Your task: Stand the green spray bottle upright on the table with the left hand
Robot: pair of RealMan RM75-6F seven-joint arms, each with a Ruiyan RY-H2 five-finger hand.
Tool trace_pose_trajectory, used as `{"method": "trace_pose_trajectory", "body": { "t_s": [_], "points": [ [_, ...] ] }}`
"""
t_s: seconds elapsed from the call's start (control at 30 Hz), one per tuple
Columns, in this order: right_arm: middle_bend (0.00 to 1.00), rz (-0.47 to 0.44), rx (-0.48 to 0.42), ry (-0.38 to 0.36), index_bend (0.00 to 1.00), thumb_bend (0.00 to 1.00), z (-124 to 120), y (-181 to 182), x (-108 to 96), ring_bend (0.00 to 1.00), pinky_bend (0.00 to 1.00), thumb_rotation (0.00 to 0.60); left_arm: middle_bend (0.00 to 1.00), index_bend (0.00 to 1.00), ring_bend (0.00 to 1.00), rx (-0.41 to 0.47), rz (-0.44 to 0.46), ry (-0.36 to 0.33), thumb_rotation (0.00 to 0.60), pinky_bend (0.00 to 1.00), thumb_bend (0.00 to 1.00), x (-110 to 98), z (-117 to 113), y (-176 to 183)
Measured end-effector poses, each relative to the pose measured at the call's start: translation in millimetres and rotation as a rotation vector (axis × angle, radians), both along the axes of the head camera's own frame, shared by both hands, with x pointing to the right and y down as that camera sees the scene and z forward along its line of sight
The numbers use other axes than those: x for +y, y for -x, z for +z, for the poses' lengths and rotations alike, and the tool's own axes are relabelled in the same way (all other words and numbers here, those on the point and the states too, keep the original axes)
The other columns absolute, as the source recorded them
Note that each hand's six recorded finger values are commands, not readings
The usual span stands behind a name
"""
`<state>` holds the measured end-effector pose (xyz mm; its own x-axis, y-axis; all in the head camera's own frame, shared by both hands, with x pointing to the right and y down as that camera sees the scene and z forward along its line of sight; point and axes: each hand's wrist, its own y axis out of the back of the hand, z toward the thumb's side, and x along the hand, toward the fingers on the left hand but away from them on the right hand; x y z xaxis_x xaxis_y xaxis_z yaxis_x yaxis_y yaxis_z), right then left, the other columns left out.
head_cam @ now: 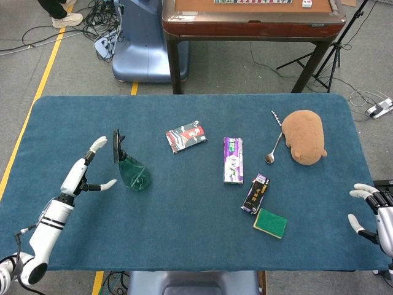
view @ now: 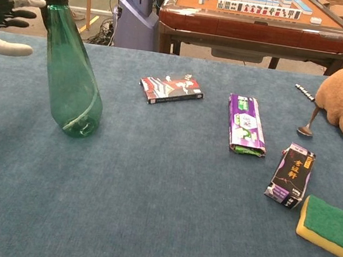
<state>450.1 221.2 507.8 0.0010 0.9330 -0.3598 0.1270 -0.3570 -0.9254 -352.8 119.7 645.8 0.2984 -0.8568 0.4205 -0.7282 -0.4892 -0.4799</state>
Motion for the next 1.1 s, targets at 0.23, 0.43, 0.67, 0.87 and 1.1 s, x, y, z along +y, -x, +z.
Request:
{"method": "trace_pose_trajectory", "body": {
  "t_s": [0.23, 0.43, 0.67, 0.87, 1.1],
  "points": [
    [0.28, -0.003, -0.016, 0.013, 0.35, 0.26, 8, 0, -3, 0.21, 0.29, 0.600, 0.01, 0.02, 0.00, -0.182, -0.021, -0.074, 0.600, 0.00, 0.22, 11, -14, 30],
    [0.28, -0.023, -0.034, 0.027, 0.35, 0.27, 16, 4, -5, 0.21, 0.29, 0.600, 0.01, 0.11, 0.00, -0.409, -0.026, -0.145, 0.600, 0.00, 0.22, 25, -33, 56],
    [0.28, -0.049, -0.054, 0.036, 0.35, 0.27, 22, 10, -4, 0.21, 0.29, 0.600, 0.01, 0.11, 0.00, -0.652, -0.033, -0.186, 0.600, 0.00, 0.22, 52, -56, 74],
    [0.26, -0.054, -0.065, 0.022, 0.35, 0.27, 24, 12, -1, 0.19, 0.29, 0.600, 0.01, 0.11, 0.00, -0.780, -0.004, -0.155, 0.600, 0.00, 0.22, 79, -71, 74],
    [0.26, -0.048, -0.066, 0.045, 0.35, 0.27, 28, 12, 5, 0.18, 0.29, 0.600, 0.01, 0.11, 0.00, -0.825, 0.024, -0.148, 0.600, 0.00, 0.22, 97, -83, 67]
  ]
}}
